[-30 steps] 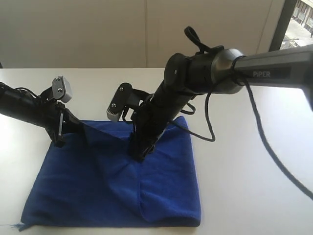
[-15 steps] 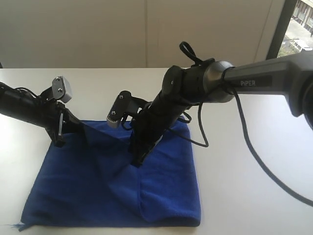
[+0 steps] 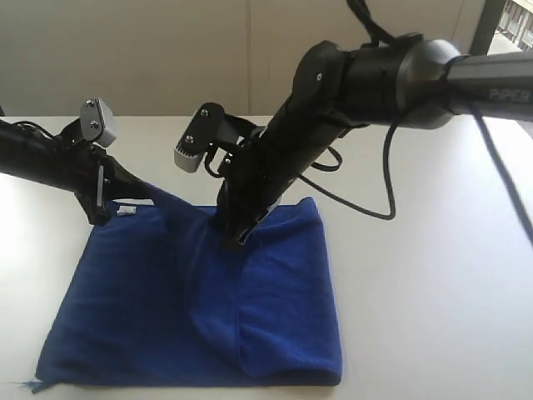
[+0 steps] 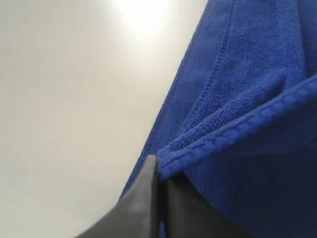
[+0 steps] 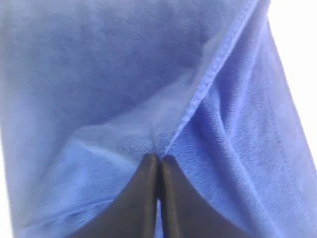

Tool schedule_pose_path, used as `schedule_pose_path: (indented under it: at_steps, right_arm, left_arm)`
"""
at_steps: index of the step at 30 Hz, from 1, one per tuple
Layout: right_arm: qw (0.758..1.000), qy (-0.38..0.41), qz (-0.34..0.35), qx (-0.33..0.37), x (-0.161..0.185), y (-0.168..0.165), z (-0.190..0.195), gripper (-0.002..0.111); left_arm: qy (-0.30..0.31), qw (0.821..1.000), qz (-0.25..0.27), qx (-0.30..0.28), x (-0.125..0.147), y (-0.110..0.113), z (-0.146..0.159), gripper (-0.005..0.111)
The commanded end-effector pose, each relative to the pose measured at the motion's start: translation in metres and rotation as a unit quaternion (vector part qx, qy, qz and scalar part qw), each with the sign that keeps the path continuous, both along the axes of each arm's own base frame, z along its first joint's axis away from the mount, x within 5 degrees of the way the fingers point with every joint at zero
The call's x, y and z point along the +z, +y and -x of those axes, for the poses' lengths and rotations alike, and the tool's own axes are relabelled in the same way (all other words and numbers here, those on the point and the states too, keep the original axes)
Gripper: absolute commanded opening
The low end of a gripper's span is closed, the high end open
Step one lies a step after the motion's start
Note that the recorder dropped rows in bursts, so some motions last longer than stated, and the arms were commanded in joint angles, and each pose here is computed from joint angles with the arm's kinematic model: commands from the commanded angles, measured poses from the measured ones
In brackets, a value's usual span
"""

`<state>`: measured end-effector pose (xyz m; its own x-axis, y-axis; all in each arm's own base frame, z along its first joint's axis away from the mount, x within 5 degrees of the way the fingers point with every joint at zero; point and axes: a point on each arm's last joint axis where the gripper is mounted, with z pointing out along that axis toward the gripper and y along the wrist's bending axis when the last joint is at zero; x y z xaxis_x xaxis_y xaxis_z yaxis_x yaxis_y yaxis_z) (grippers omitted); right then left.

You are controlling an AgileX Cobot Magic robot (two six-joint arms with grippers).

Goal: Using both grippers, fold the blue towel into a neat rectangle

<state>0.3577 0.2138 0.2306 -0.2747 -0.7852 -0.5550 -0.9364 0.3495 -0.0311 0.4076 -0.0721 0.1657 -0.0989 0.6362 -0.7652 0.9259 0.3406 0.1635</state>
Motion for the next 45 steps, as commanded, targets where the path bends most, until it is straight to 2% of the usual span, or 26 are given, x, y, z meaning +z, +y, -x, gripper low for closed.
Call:
schedule_pose_path:
  at_steps: [1, 9, 17, 31, 45]
  right_arm:
    - [0.999, 0.039, -0.033, -0.002, 0.027, -0.002, 0.017, 0.0]
    - [0.99, 0.088, -0.108, -0.004, 0.045, 0.007, 0.03, 0.0]
    - [0.989, 0.09, -0.11, 0.032, 0.038, 0.043, 0.049, 0.0]
    - [0.981, 0.111, -0.155, 0.034, 0.017, 0.101, 0.073, 0.0]
    - [0.981, 0.118, -0.15, 0.02, -0.014, 0.126, 0.078, 0.0]
  left_arm:
    - [-0.08, 0.995, -0.013, -0.055, 0.018, -0.013, -0.004, 0.0]
    - [-0.147, 0.985, -0.091, 0.007, 0.025, -0.027, -0.023, 0.0]
    - [-0.163, 0.976, -0.144, -0.012, 0.021, -0.022, -0.023, 0.0]
    - [-0.18, 0.965, -0.189, -0.007, 0.017, -0.016, -0.027, 0.0]
    - [-0.182, 0.962, -0.204, -0.009, 0.012, -0.014, -0.029, 0.0]
